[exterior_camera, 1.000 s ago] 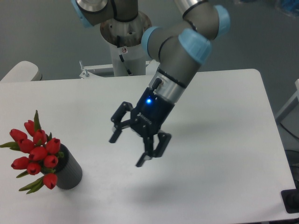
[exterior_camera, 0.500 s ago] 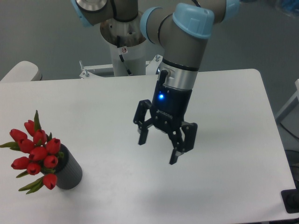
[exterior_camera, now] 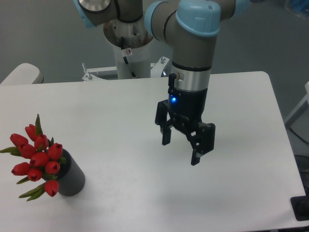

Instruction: Insert the flowers into the vase

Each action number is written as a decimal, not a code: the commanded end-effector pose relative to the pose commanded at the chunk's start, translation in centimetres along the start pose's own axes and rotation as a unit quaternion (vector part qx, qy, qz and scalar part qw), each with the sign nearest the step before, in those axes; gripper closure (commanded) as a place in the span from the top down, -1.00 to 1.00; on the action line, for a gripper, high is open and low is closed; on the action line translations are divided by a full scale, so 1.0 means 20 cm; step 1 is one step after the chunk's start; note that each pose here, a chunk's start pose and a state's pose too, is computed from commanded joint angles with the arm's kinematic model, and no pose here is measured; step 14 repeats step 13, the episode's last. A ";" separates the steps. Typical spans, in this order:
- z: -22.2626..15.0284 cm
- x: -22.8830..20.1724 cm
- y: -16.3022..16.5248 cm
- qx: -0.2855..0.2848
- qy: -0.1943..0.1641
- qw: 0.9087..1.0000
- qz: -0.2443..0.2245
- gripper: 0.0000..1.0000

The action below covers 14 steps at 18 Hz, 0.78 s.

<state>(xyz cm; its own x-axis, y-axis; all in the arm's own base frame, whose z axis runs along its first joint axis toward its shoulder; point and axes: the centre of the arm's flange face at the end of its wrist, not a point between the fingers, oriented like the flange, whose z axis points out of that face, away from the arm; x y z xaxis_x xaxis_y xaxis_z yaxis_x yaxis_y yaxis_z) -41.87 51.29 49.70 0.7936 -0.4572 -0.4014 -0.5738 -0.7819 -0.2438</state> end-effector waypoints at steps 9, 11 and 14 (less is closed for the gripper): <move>0.03 0.02 -0.09 -0.049 0.004 0.999 0.023 1.00; 0.04 0.02 -0.10 -0.050 0.005 0.998 0.023 1.00; 0.04 0.03 -0.13 -0.050 0.004 0.998 0.026 1.00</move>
